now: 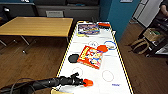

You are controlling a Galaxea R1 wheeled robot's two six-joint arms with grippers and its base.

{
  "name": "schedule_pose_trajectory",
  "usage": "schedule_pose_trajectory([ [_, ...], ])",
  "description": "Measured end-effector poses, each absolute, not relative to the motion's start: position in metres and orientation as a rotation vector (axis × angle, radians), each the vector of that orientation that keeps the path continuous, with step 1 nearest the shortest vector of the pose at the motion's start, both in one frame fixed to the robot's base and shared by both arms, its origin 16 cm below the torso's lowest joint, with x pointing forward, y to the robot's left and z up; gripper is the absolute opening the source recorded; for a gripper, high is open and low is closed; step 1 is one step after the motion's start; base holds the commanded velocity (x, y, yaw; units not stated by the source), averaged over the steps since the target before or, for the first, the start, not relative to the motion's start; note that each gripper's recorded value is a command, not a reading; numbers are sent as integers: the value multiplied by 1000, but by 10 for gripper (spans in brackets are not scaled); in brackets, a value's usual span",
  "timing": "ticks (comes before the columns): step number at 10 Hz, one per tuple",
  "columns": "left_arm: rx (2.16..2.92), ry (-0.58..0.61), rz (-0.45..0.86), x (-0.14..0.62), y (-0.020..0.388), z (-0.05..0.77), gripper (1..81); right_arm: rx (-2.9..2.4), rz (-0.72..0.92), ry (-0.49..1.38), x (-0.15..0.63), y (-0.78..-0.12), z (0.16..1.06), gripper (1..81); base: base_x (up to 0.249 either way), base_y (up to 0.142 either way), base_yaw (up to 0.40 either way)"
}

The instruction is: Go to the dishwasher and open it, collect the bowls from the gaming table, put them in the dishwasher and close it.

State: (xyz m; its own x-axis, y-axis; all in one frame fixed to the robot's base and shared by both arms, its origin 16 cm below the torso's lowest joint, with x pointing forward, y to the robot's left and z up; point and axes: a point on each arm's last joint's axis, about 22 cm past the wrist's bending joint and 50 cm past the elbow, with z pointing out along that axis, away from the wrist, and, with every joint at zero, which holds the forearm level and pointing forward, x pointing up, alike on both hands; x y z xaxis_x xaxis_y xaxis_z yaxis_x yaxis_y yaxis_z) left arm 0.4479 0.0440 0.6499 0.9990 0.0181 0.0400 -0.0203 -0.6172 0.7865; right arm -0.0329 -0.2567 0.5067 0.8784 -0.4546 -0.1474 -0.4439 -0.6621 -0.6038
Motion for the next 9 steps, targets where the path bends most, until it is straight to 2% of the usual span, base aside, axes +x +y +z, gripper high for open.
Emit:
schedule_pose_trajectory([
  [5,2237,-53,73,440,43,649,10,-2385,-23,643,-32,-257,506,10,0,0,0],
  [9,2151,-156,113,442,31,708,10,-2385,-25,643,-32,-257,507,10,0,0,0],
])
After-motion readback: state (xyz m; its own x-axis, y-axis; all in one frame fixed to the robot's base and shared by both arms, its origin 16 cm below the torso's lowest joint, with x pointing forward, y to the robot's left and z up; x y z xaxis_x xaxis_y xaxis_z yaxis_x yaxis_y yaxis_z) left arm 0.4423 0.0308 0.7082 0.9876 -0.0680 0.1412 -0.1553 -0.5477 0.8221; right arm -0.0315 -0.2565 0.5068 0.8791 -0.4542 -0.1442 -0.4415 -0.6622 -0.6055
